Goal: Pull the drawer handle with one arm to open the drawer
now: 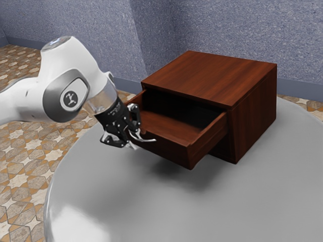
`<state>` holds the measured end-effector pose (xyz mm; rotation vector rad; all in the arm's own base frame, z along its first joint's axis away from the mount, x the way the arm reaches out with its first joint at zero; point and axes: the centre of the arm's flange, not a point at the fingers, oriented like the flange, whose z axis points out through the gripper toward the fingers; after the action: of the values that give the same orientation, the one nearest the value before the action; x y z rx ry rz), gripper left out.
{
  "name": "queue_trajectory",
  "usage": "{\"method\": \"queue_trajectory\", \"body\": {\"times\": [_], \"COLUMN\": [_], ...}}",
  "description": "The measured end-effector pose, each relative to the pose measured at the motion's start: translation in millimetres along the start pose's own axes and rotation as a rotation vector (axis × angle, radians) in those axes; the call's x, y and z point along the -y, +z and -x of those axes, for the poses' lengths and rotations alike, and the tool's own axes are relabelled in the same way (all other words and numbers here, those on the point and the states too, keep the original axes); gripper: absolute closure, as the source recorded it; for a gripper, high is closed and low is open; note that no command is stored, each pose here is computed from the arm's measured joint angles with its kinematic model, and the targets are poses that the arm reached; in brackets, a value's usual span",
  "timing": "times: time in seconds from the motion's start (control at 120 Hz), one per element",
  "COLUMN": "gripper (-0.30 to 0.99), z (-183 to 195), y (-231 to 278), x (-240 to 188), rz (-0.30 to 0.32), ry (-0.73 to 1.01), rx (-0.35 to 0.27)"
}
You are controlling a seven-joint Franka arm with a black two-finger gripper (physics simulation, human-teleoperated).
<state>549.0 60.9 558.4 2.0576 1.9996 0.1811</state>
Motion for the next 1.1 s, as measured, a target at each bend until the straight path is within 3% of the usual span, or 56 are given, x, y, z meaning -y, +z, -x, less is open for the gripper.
{"method": "queue_trajectory", "body": {"times": [0.5,0.658,0.783,0.867,0.967,1.0,1.1], "gripper": [0.59,0.31,0.17,0.11,0.07,0.06,0.03], "z": [-6.2,-9.2,-8.4,2.9,22.6,22.6,21.7], "y": [-5.2,-18.9,-35.4,-79.1,-194.0,-210.7,-210.6], "x": [11.2,12.8,12.6,-2.8,-19.0,-13.6,20.8], "rz": [0.003,0.025,0.051,0.111,0.210,0.193,0.062], "ry": [-0.026,-0.013,0.001,0.036,0.074,0.073,0.066], "rx": [-0.002,-0.025,-0.043,-0.068,-0.097,-0.098,-0.085]}}
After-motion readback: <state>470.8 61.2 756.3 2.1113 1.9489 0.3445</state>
